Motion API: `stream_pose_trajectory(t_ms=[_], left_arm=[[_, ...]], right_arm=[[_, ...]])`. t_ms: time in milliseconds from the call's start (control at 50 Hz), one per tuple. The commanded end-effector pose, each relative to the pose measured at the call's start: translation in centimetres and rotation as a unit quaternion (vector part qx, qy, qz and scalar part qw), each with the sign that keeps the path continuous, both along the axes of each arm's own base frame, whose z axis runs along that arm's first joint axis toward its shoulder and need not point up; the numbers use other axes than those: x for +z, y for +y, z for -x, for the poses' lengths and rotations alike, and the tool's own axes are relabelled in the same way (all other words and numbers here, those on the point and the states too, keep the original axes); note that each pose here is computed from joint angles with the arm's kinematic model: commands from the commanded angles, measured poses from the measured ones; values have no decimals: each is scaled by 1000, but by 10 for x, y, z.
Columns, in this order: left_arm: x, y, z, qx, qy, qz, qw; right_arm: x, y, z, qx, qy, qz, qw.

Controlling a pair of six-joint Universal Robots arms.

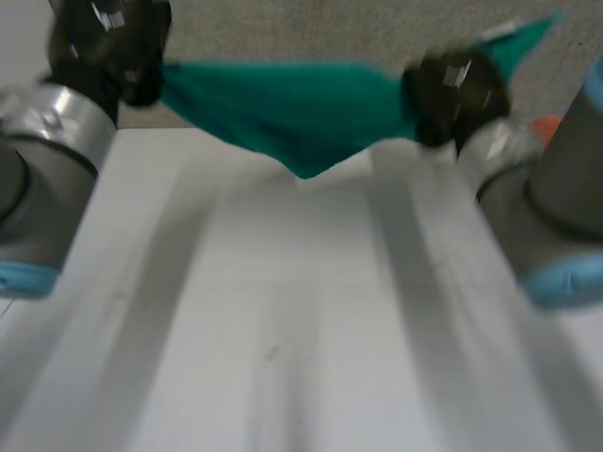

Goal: Fold the laundry.

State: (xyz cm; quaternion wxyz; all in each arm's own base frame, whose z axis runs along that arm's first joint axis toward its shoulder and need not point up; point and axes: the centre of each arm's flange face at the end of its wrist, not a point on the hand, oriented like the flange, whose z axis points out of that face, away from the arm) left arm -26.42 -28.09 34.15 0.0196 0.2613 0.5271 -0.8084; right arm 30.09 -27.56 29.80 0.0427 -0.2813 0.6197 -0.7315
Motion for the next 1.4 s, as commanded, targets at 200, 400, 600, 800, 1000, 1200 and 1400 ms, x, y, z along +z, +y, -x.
stream_pose_trajectory(t_ms=[200,400,600,800,1000,1200,1400], left_arm=[[-138,-1,-6,-3,-73,-153,986],[-109,4,-22,10,-51,-127,991],[-91,13,-23,-5,-30,-126,992],[-93,10,-21,-6,-27,-130,991],[-95,7,-22,-3,-28,-133,991],[-96,8,-22,-4,-28,-134,991],[-96,9,-23,-2,-29,-136,990]], right_arm=[[-130,27,3,-33,116,-194,974],[-57,21,43,-34,69,-218,973],[-85,37,84,-70,122,-348,927],[-135,60,100,-49,164,-287,942],[-173,60,104,-53,157,-254,953],[-188,39,106,-70,141,-216,964],[-179,20,100,-76,123,-175,974]])
